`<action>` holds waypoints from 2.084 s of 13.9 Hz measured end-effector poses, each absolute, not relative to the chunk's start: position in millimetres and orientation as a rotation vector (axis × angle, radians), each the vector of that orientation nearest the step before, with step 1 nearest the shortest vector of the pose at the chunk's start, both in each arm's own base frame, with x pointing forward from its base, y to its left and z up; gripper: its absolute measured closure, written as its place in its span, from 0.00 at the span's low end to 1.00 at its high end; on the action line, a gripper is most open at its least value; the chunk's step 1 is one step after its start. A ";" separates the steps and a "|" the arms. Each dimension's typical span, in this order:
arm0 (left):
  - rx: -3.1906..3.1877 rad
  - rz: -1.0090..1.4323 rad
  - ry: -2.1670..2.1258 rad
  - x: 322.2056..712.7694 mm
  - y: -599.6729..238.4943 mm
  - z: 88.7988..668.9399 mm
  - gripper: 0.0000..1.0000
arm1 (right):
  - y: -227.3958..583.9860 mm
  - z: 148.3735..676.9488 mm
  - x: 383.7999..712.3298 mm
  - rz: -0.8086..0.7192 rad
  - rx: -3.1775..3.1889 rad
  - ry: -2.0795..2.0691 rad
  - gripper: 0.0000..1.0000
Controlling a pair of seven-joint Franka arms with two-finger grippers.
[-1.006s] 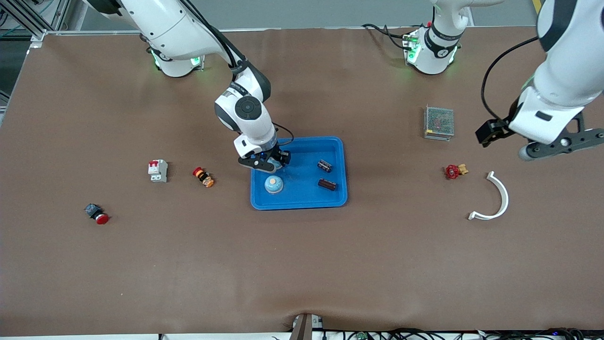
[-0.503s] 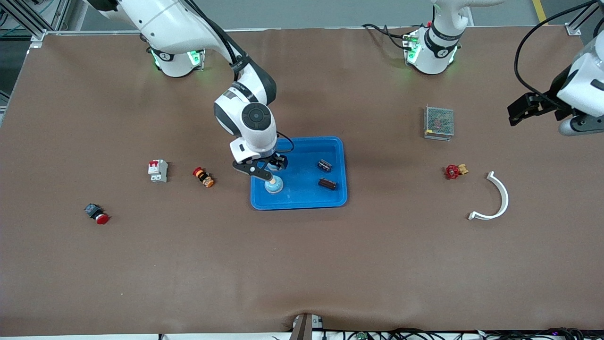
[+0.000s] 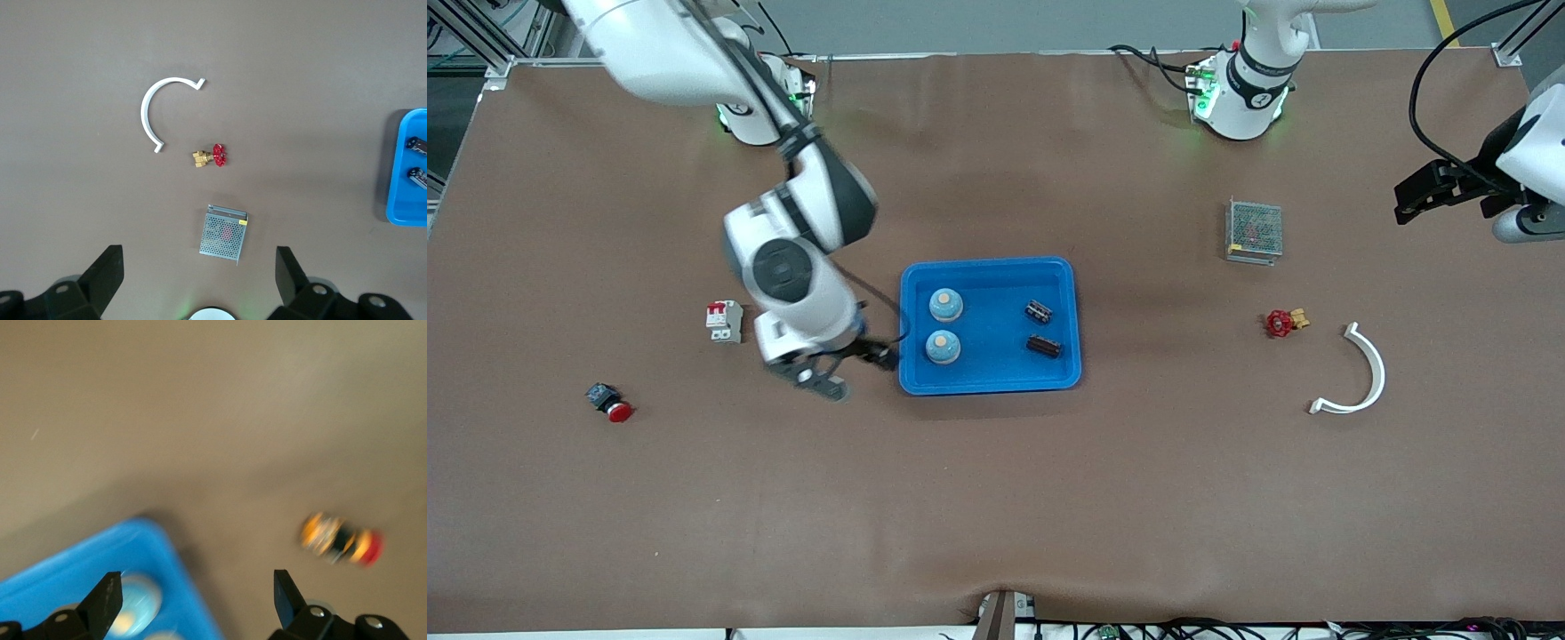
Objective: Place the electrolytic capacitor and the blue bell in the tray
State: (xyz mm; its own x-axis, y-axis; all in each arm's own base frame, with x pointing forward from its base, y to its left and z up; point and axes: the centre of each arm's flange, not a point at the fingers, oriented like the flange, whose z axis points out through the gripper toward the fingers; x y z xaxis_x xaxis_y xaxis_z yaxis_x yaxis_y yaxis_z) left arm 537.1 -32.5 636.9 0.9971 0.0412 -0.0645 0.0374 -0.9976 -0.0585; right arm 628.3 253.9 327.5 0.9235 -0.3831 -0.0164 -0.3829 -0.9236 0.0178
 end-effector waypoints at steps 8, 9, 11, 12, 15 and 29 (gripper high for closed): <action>-3.087 0.108 -0.085 533.5 -22.4 636.3 0.00 | 78.3 329.6 673.5 -0.032 3.112 -0.363 0.00; -3.087 0.111 -0.088 533.5 -21.4 635.6 0.00 | 58.7 332.5 674.4 -0.042 3.115 -0.308 0.00; -3.096 0.114 -0.092 533.5 -20.5 635.2 0.00 | 18.6 348.0 673.7 -0.065 3.114 -0.220 0.00; -3.109 0.115 -0.098 533.6 -19.7 635.1 0.00 | -0.2 359.9 672.0 -0.066 3.113 -0.185 0.00; -3.147 0.115 -0.121 533.9 -15.2 635.5 0.00 | -46.9 402.9 659.5 -0.068 3.101 -0.105 0.00; -3.153 0.088 -0.083 533.7 -42.2 637.9 0.00 | -36.1 563.8 594.6 0.030 3.027 -0.071 0.00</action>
State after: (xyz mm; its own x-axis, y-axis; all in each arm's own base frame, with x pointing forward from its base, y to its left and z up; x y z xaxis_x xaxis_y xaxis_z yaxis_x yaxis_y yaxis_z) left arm 533.7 -42.2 637.9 0.9971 0.0522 -0.0559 0.0530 -0.9985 0.0125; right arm 594.6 -36.1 563.8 0.9987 -0.0457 0.0227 -0.0480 -0.9924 0.1131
